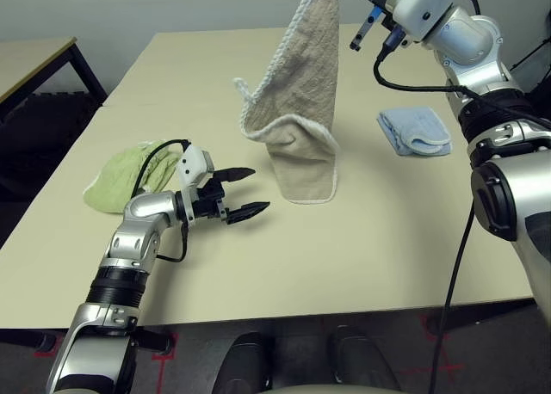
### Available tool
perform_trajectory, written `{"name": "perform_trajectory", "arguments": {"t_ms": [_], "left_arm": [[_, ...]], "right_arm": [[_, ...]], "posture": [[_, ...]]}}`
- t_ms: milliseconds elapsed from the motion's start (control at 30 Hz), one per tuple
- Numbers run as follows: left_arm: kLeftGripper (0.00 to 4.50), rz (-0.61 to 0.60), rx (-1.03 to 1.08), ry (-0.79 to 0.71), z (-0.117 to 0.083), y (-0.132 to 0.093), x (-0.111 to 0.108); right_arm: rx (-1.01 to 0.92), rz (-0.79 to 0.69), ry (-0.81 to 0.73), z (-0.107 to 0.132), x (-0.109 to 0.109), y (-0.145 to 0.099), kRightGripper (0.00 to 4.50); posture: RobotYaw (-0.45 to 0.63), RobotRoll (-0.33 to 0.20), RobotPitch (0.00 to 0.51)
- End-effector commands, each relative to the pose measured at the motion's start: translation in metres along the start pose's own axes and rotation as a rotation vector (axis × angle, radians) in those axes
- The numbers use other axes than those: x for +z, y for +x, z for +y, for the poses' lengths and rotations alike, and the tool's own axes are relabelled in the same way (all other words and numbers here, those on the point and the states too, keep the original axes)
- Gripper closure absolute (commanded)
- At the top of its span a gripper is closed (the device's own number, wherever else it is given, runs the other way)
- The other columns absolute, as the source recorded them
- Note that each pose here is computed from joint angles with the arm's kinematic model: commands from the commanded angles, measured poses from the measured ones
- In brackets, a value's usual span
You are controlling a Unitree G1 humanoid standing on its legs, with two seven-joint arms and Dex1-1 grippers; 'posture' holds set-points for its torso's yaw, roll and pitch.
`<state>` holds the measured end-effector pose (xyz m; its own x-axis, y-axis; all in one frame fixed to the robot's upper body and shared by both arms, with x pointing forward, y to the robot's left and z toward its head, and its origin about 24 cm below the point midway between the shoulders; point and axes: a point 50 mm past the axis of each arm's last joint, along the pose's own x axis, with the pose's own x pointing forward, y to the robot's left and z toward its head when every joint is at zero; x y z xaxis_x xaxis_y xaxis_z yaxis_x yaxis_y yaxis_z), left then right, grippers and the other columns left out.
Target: Fold the towel and set it aside.
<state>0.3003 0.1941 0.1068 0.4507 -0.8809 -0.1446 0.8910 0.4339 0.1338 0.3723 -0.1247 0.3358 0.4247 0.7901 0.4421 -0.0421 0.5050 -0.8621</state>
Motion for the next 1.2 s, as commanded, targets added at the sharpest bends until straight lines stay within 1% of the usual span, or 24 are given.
{"name": "perform_trajectory", "arguments": {"t_ms": [33, 133, 233, 300, 367, 433, 500, 633, 800, 933, 1200], "left_arm": [[0.00, -0.006, 0.008, -0.047, -0.001, 0.005, -0.001], [0.00, -0.011, -0.003, -0.099, -0.004, 0.008, 0.000], [0.00, 0.052, -0.042, -0.132, -0.011, 0.006, -0.005], [0.00, 0.087, -0.054, -0.149, -0.013, 0.003, -0.008], [0.00, 0.148, -0.071, -0.179, -0.018, -0.001, -0.014], [0.00, 0.179, -0.088, -0.229, -0.025, -0.005, -0.015], [0.00, 0.173, -0.093, -0.262, -0.031, -0.004, -0.013], [0.00, 0.173, -0.082, -0.276, -0.037, -0.001, -0.012], [0.00, 0.113, -0.079, -0.360, -0.041, 0.016, -0.006], [0.00, 0.139, -0.111, -0.420, -0.046, 0.023, -0.007], [0.00, 0.167, -0.059, -0.523, -0.043, 0.025, -0.012]], "right_arm": [[0.012, 0.030, 0.033, 0.003, -0.004, -0.001, 4.42], [0.036, 0.070, 0.057, 0.009, -0.009, 0.000, 4.42], [0.026, 0.104, 0.073, 0.010, -0.012, 0.001, 4.42], [0.024, 0.104, 0.074, 0.009, -0.011, 0.003, 4.42], [0.027, 0.100, 0.075, 0.009, -0.010, 0.004, 4.42], [0.031, 0.096, 0.078, 0.011, -0.009, 0.005, 4.42], [0.033, 0.094, 0.083, 0.012, -0.009, 0.005, 4.42], [0.033, 0.090, 0.089, 0.013, -0.009, 0.005, 4.42], [0.030, 0.096, 0.090, 0.012, -0.009, 0.006, 4.42], [0.027, 0.095, 0.088, 0.011, -0.009, 0.007, 4.42], [0.031, 0.091, 0.087, 0.010, -0.009, 0.005, 4.42]], "posture": [[0.00, 0.000, 0.058], [0.00, 0.000, 0.058], [0.01, 0.000, 0.062], [0.01, 0.000, 0.064], [0.01, 0.000, 0.066], [0.01, 0.000, 0.068], [0.01, 0.000, 0.068], [0.02, 0.000, 0.073], [0.02, 0.000, 0.073], [0.02, 0.000, 0.074], [0.01, 0.000, 0.079]]}}
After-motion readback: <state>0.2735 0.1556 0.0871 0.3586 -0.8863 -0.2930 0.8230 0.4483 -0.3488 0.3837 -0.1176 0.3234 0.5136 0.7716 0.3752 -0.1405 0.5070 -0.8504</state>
